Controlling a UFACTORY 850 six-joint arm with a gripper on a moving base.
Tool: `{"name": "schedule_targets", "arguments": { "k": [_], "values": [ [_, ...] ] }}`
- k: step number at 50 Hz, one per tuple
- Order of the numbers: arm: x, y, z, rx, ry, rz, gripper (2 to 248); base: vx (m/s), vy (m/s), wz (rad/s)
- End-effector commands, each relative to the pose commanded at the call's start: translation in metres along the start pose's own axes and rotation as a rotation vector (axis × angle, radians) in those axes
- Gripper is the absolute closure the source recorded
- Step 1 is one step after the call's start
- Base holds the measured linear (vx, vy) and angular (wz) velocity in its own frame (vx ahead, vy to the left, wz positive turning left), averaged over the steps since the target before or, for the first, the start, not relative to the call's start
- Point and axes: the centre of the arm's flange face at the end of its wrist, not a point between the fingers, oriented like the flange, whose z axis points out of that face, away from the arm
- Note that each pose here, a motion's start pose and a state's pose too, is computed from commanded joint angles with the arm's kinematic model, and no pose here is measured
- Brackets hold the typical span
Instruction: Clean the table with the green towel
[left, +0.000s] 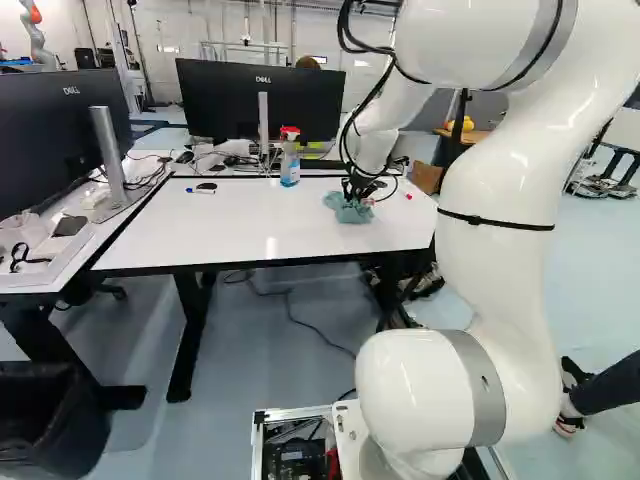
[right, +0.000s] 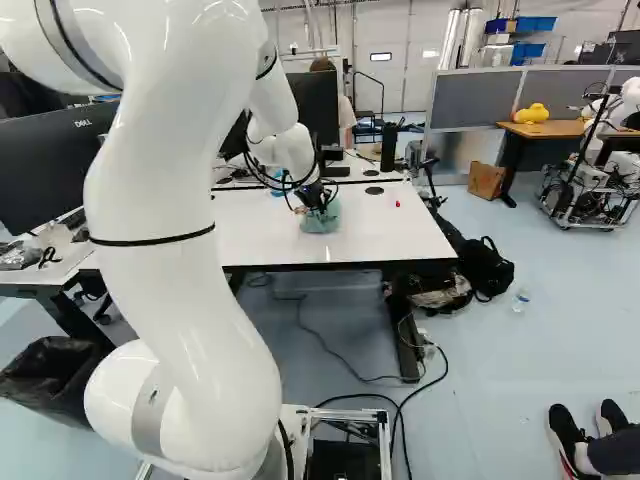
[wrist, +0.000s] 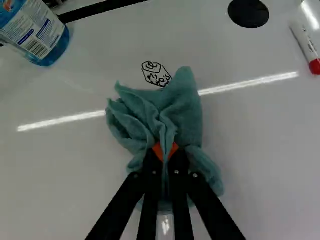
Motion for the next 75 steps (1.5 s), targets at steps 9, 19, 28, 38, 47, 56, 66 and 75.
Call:
{"name": "schedule_targets", "arguments": {
  "k": [9,19,28,38,47,56,66,75],
  "values": [
    [-0.007,-0.013,-0.004,0.012,-0.005,-0.020,221,0.000,0.000,0.000],
    [-0.017,-0.019,-0.010,0.018,-0.012,-0.032,221,0.000,0.000,0.000],
    [-0.017,-0.019,-0.010,0.018,-0.011,-0.032,221,0.000,0.000,0.000],
    [-0.016,-0.025,-0.020,0.025,0.003,-0.041,221,0.000,0.000,0.000],
    [-0.020,-0.038,-0.035,0.041,0.019,-0.063,221,0.000,0.000,0.000],
    [-0.029,-0.050,-0.053,0.056,0.034,-0.084,221,0.000,0.000,0.000],
    [-0.043,-0.061,-0.064,0.071,0.033,-0.107,221,0.000,0.000,0.000],
    [-0.058,-0.067,-0.073,0.080,0.028,-0.123,221,0.000,0.000,0.000]
  ]
}}
